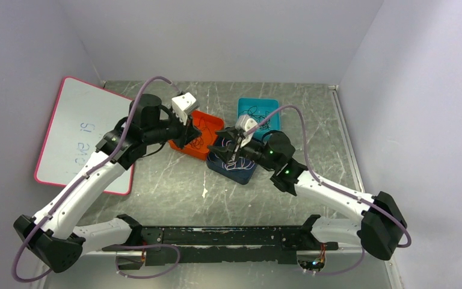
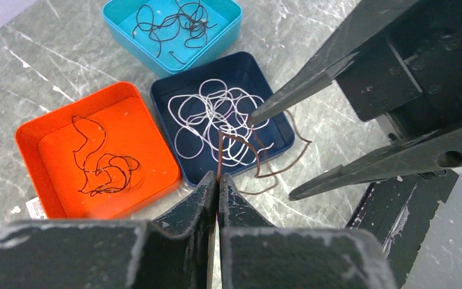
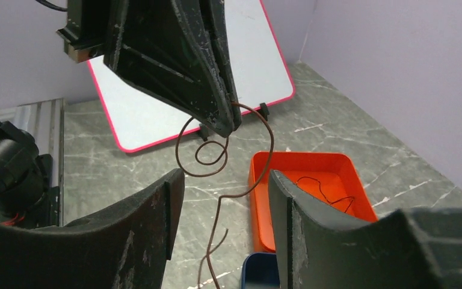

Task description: Untangle the cables

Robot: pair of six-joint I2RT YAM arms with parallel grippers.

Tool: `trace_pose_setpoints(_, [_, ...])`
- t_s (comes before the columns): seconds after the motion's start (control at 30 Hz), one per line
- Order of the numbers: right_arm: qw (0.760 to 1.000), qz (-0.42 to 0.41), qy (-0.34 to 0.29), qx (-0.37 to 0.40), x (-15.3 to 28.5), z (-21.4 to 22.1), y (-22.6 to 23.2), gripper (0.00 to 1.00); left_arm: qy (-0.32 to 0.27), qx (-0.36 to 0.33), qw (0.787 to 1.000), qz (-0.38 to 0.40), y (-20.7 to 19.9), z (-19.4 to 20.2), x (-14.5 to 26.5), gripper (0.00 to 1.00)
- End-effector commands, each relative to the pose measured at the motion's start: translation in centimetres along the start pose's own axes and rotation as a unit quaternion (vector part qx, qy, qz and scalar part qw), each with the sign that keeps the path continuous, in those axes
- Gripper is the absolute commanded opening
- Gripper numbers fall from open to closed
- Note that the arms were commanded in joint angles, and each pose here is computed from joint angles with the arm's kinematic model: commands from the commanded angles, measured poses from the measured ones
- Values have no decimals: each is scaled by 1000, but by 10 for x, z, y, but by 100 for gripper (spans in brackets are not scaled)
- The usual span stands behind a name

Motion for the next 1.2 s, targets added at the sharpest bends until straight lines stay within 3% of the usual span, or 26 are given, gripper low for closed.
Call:
trace_pose_setpoints(0.0, [1000,19,-18,-8,-10,-14,-6,54,-33,-26,999,32,-11,-17,1,7])
trace_pose_setpoints(0.13, [999,46,-2,-21,-17,-6,-13,46,-38,-34,998,37,-13,-18,2,7])
trace_pose_setpoints(0.33, [998,49,-1,-39,-31,2,-16,45,-38,-34,997,53,-18,-19,4,7])
trace_pose_setpoints(0.6, [990,112,48,-71,-40,34,-26,29,-58,-30,997,40,-19,-27,13,7])
trace_pose_setpoints(0.77, [980,159,97,-76,-26,59,-30,22,-80,-29,996,14,-18,-38,25,7])
trace_pose_setpoints(1.17, [958,228,150,-88,21,89,-37,17,-127,-25,991,-31,-20,-64,53,7])
Point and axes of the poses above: each gripper's point midway between its finger pads, its own x axis back along the fingers, its own y axis along the line the jaws close on, z = x × y, the point moved 7 cm from there along x, back along the fingers, and after that the axes turned 6 degrees about x, right-handed, at the moved point
